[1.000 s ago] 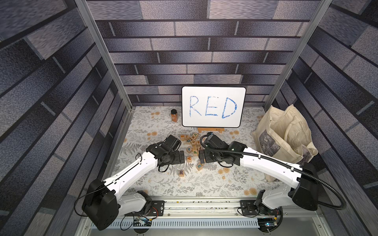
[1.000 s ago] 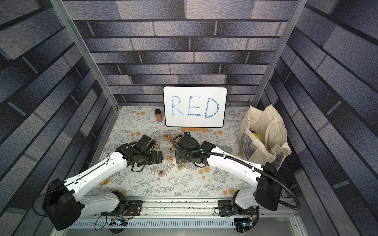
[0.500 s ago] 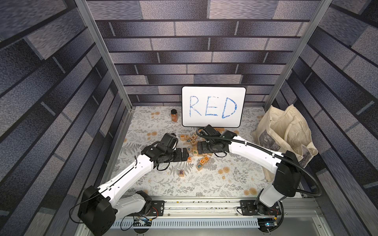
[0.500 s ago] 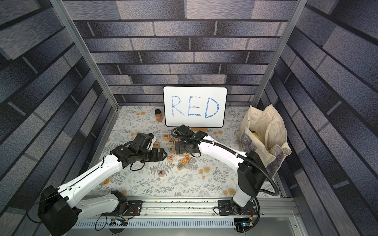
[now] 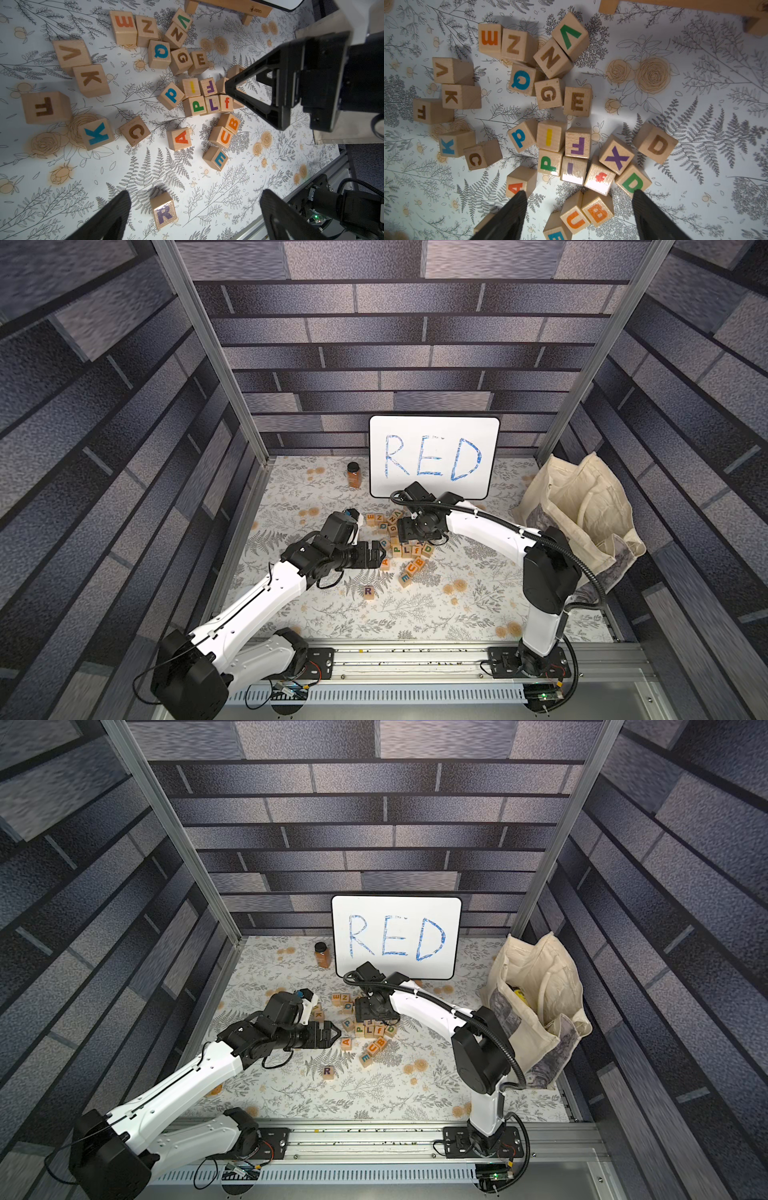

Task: Assemble the uppercase word "red" with letter blocks
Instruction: Pick up the letter block from the center of the board.

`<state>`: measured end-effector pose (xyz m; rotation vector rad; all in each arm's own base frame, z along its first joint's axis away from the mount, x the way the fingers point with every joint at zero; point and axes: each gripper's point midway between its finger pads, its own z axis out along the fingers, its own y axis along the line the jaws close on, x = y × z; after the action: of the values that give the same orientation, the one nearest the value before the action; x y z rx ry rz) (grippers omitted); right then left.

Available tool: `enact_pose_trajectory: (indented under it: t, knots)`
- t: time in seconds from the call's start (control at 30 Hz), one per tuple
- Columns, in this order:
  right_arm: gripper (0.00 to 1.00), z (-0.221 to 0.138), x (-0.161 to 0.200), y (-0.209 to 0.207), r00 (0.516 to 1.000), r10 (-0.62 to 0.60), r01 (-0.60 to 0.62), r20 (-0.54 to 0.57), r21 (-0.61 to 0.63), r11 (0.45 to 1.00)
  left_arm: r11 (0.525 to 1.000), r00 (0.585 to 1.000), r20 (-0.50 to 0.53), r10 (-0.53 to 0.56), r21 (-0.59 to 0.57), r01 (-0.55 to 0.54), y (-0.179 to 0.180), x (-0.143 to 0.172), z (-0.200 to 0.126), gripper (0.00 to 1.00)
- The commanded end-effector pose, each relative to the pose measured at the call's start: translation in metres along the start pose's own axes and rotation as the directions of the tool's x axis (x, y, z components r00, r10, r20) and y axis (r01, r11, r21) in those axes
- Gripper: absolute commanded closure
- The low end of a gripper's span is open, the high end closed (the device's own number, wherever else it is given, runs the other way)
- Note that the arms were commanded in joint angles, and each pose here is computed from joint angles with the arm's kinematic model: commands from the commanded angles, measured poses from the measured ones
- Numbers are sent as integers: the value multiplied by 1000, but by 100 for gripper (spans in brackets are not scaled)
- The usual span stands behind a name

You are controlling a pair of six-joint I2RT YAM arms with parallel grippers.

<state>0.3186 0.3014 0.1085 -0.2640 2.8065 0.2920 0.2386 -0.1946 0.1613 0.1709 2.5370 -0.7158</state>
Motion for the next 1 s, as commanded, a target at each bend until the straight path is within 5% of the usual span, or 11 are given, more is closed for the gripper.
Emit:
enact_pose_trajectory:
  t: [0.0,0.33,0.97]
  knots:
    - [21,5,-3,0,999,-6,6,-36,-8,1000,999,999,25,31,9,-31,1,-4,-3,0]
    - [38,26,-13,-1,997,-8,7,-75,-20,1000,1000,1000,24,10,5,-10,5,-18,4,0]
    - [38,70,-19,-10,989,7,-6,-147,11,1000,1000,1000,15,-24,15,24,15,-32,10,0]
